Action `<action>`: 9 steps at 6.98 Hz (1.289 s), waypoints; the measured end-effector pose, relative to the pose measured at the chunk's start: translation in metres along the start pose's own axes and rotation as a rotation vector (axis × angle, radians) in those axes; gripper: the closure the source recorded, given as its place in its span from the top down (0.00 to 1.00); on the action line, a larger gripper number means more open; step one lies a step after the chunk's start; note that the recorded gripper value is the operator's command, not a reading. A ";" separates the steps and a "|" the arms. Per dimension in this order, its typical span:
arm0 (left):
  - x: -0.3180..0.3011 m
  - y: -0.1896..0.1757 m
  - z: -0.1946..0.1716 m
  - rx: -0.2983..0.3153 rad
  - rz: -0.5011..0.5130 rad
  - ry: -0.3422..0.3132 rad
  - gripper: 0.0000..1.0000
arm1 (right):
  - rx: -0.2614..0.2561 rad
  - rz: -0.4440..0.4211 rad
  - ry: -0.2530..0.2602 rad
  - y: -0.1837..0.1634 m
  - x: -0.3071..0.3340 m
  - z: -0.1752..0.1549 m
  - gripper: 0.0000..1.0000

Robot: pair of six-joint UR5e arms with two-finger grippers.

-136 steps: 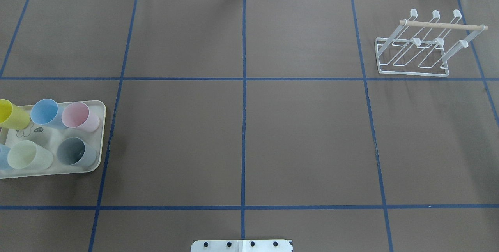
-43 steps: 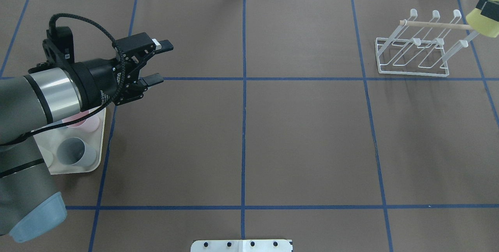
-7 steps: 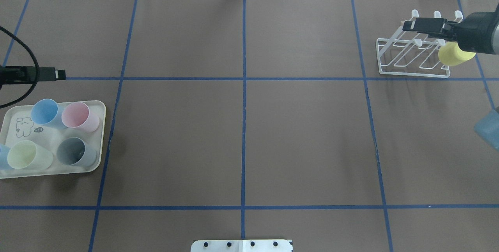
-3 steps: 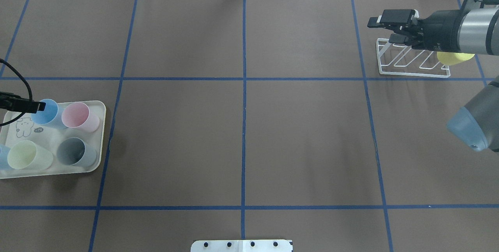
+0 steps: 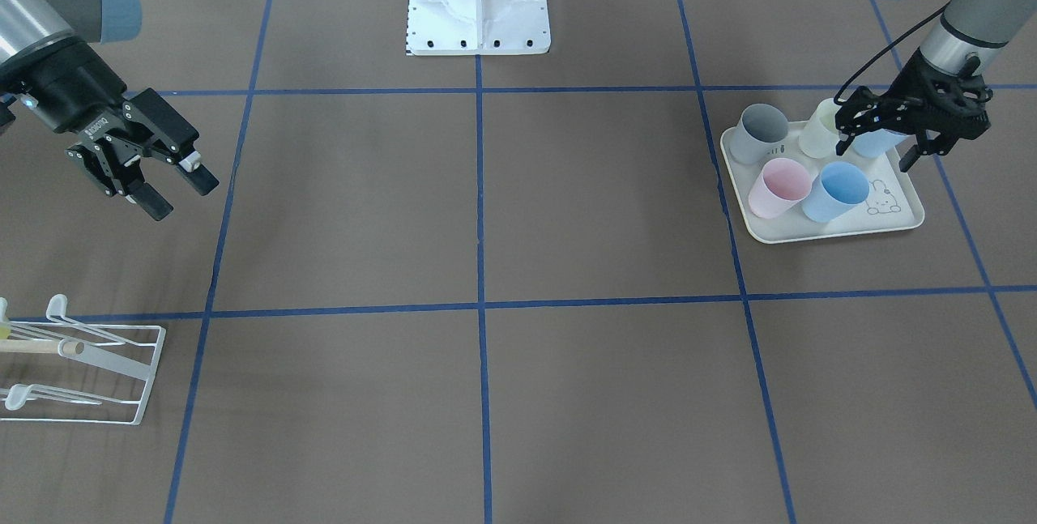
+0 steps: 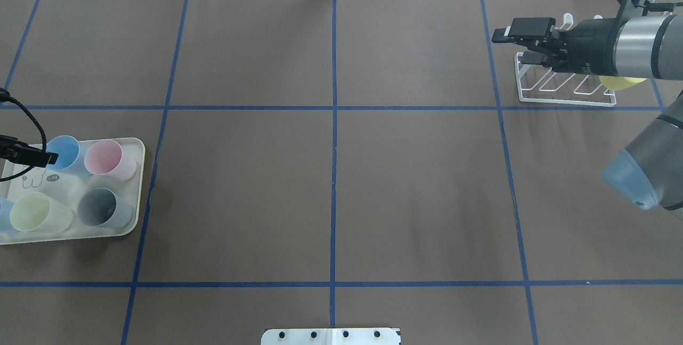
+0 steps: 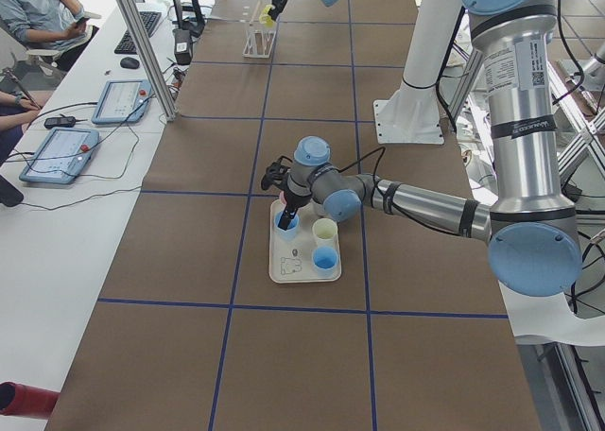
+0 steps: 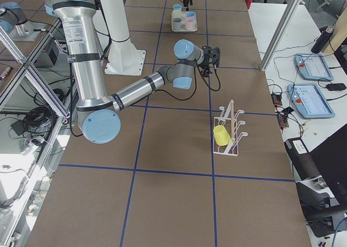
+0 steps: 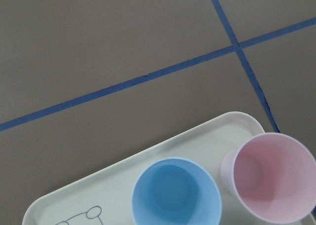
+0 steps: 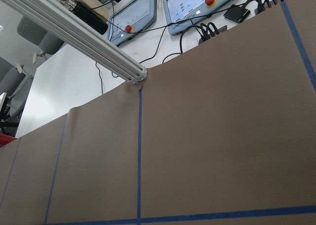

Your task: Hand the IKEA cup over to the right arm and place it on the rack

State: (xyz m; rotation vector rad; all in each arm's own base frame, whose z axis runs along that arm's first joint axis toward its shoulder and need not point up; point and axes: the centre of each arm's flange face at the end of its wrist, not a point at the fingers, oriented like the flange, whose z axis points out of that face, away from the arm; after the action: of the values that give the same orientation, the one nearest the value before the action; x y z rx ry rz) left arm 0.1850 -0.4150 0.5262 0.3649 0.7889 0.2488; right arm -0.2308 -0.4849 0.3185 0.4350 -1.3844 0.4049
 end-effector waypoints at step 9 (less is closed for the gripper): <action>-0.012 -0.015 0.043 -0.038 -0.004 -0.016 0.70 | -0.008 0.000 -0.012 0.003 -0.009 0.005 1.00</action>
State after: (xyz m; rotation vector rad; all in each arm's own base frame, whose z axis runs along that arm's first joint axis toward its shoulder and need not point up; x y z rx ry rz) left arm 0.2094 -0.4430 0.5555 0.3288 0.7683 0.2567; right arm -0.2375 -0.4854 0.3108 0.4317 -1.3975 0.3972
